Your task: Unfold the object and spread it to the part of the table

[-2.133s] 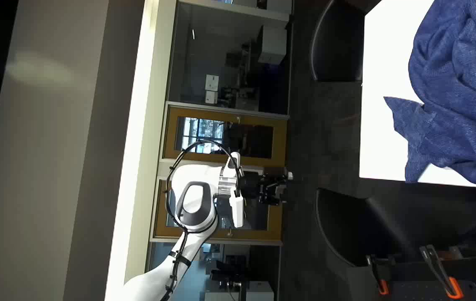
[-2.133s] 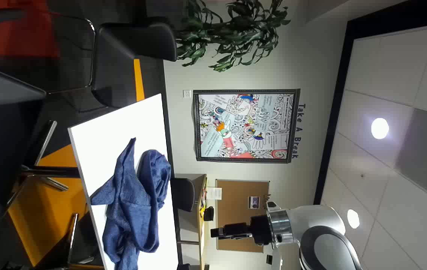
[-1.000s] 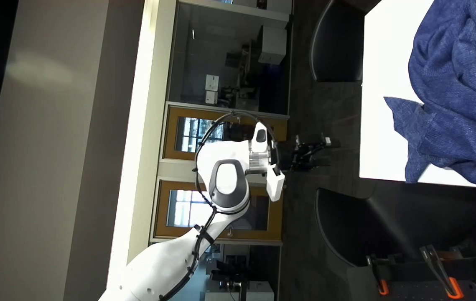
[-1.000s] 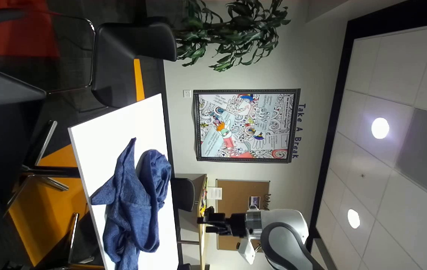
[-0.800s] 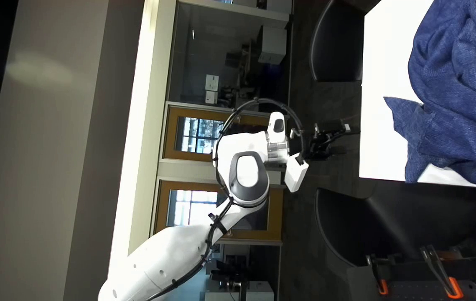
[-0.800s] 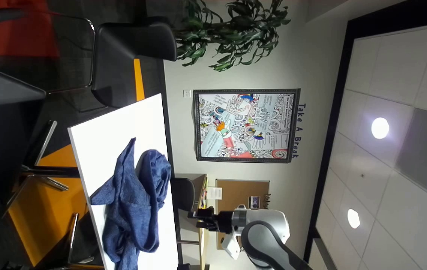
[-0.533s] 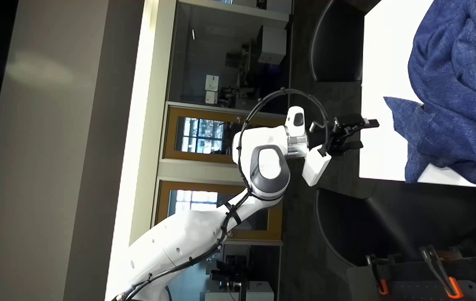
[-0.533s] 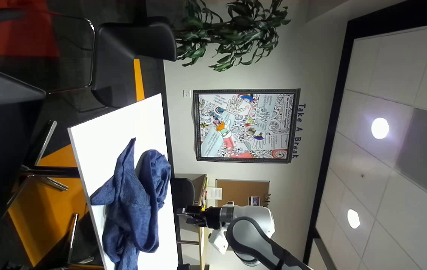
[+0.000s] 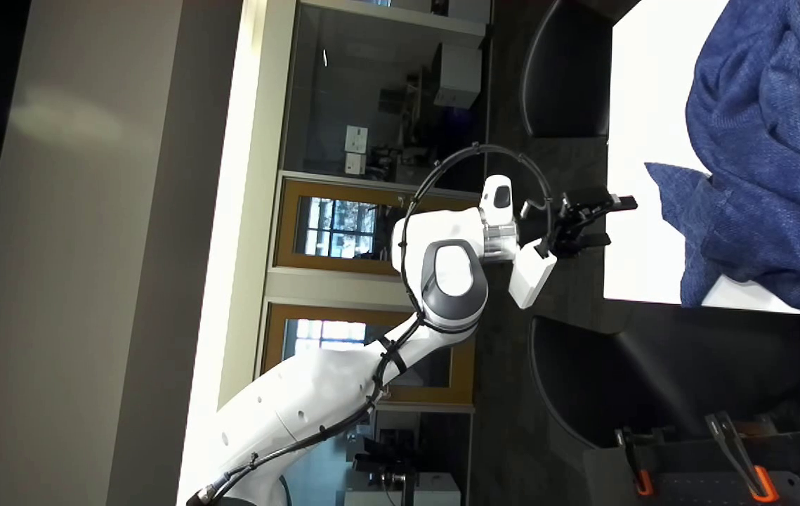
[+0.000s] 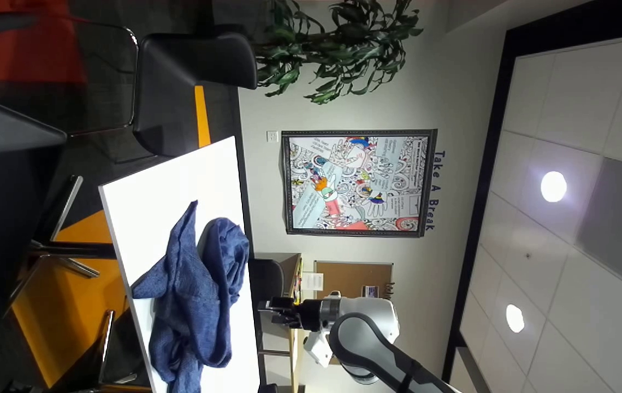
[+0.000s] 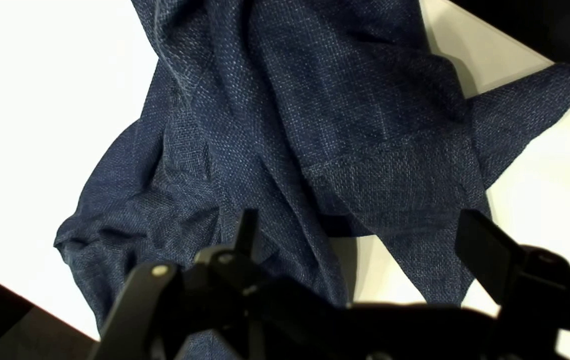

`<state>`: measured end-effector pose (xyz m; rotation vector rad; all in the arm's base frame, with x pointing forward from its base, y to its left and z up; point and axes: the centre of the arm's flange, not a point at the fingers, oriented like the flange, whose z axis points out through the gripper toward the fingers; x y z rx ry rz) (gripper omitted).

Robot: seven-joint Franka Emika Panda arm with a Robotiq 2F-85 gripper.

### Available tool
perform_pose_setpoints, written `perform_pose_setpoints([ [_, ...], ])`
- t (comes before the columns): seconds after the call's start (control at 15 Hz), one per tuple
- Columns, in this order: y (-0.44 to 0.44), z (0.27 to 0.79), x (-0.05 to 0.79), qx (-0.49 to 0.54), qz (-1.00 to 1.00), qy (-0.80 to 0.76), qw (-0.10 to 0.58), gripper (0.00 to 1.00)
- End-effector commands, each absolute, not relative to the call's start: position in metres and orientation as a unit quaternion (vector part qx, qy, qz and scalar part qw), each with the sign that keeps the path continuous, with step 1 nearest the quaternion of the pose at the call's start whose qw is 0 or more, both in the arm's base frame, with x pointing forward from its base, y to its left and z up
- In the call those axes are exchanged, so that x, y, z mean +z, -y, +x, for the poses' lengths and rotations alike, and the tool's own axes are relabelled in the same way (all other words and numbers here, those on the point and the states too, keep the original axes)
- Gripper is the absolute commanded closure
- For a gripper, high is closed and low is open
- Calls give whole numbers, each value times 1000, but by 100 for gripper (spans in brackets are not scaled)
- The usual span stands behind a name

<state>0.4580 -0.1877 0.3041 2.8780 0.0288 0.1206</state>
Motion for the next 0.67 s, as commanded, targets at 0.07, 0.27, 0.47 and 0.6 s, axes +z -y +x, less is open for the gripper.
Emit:
perform_pose_setpoints([
  [0.07,192,473,275,25,991,1,130,0],
  [0.27,199,480,251,20,992,5,121,0],
  [0.47,209,487,231,25,992,14,122,0],
  [0.6,217,493,216,36,991,22,125,0],
])
